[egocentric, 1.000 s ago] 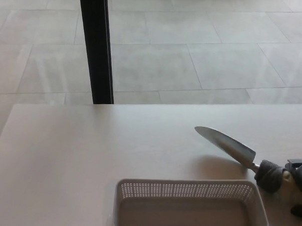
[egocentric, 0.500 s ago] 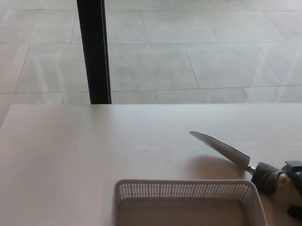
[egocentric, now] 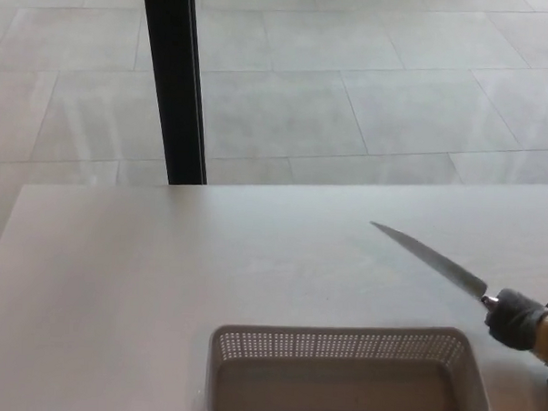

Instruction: A garden tool is kept on the righthand side and a container is kept on the lefthand side on a desk infront of the robot. the robot uses its right hand to pick up the garden tool and makes a scooping motion inside the container

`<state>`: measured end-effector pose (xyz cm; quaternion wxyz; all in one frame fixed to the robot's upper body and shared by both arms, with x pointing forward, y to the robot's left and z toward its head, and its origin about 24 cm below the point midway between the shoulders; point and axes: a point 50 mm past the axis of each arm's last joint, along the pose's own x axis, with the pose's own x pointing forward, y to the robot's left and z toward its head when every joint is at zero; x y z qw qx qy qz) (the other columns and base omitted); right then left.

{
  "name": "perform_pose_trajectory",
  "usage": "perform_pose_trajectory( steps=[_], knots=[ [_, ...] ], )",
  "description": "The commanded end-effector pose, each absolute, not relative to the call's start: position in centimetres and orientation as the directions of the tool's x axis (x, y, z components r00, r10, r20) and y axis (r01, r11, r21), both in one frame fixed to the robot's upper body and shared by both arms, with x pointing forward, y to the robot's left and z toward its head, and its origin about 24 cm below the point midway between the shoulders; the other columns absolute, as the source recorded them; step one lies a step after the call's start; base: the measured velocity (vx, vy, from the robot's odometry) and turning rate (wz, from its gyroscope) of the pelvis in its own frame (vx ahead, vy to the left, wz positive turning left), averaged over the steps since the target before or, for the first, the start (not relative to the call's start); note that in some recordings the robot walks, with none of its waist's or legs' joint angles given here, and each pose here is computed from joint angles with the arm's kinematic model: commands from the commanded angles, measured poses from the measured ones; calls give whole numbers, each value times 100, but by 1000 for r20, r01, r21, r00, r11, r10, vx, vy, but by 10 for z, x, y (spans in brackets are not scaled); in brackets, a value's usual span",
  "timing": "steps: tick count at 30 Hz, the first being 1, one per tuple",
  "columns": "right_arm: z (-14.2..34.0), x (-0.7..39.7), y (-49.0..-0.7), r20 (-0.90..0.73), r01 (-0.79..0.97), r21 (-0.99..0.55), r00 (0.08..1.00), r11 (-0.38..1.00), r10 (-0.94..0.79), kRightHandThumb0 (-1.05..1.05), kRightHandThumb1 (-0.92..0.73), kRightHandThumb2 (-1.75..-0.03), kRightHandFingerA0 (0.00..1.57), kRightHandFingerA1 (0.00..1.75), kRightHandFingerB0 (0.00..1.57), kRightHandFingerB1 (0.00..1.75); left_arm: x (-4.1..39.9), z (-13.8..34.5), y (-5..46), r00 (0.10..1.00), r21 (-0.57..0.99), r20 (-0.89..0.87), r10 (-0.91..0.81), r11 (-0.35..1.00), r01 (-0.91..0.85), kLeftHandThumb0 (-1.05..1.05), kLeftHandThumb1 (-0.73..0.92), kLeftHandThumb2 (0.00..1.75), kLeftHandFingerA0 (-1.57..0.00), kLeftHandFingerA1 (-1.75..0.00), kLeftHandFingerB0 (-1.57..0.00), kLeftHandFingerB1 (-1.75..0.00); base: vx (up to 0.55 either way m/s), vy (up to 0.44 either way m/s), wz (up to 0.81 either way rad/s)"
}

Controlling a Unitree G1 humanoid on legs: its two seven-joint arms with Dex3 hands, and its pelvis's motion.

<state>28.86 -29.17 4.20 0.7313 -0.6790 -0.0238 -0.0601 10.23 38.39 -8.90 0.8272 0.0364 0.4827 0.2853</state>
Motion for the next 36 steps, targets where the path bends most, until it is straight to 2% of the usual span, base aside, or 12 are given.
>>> perform_pose_trajectory(
  steps=[1, 2, 4, 7, 8, 13, 20, 25, 29, 34, 35, 36],
  knots=[
    [89, 279, -330, 482, 533, -808, 843, 251, -238, -12, -62, -82, 83, 173, 71, 146, 96, -85, 392, 346, 343, -777, 526, 814, -468, -37, 67, 60, -63, -72, -45, -55, 0, 0, 0],
    [93, 278, -333, 498, 544, -803, 837, 245, -228, -19, -52, -100, 117, 136, 91, 119, 96, -85, 392, 345, 339, -778, 526, 813, -474, -36, 66, 60, -64, -72, -45, -55, 0, 0, 0],
    [100, 275, -335, 578, 599, -781, 800, 176, -159, -14, -47, -102, 120, 136, 93, 119, 98, -83, 394, 344, 346, -773, 533, 808, -476, -39, 67, 60, -65, -74, -45, -55, 0, 0, 0],
    [116, 274, -341, 639, 646, -750, 763, 141, -95, -22, -51, -100, 118, 135, 91, 118, 99, -81, 395, 359, 355, -765, 535, 815, -458, -39, 68, 60, -69, -75, -48, -57, 0, 0, 0],
    [120, 274, -342, 639, 643, -754, 766, 137, -73, -16, -58, -90, 86, 175, 70, 152, 100, -81, 395, 356, 365, -767, 534, 819, -443, -40, 68, 60, -67, -74, -48, -56, 0, 0, 0],
    [137, 271, -341, 640, 638, -767, 754, 66, 148, -13, -53, -90, 86, 175, 64, 158, 98, -82, 395, 334, 365, -773, 539, 809, -461, -37, 68, 61, -62, -70, -45, -55, 0, 0, 0],
    [159, 267, -335, 586, 634, -773, 728, -25, 357, -16, -50, -70, 90, 173, 70, 152, 102, -81, 395, 359, 363, -761, 540, 814, -454, -40, 66, 60, -70, -79, -50, -58, 0, 0, 0],
    [169, 257, -330, 493, 628, -773, 683, -90, 539, -21, -49, -88, 92, 175, 74, 153, 102, -80, 395, 355, 348, -769, 532, 813, -467, -37, 67, 59, -56, -66, -43, -52, 0, 0, 0],
    [178, 255, -329, 475, 636, -766, 661, -97, 581, -19, -43, -91, 93, 169, 76, 143, 104, -77, 399, 348, 366, -759, 550, 802, -472, -38, 66, 60, -71, -77, -51, -57, 0, 0, 0],
    [184, 254, -329, 464, 653, -748, 639, -115, 613, -19, -44, -85, 92, 169, 79, 142, 108, -76, 399, 354, 375, -758, 548, 810, -452, -39, 68, 60, -68, -72, -52, -57, 0, 0, 0],
    [183, 253, -326, 471, 657, -749, 621, -89, 626, -28, -50, -81, 98, 157, 88, 121, 108, -76, 399, 360, 370, -753, 551, 807, -461, -38, 68, 60, -66, -76, -51, -59, 0, 0, 0],
    [184, 253, -325, 469, 664, -742, 613, -93, 636, -30, -52, -81, 101, 149, 88, 121, 108, -76, 399, 359, 369, -754, 550, 806, -462, -38, 67, 60, -65, -73, -51, -58, 0, 0, 0]
  ],
)
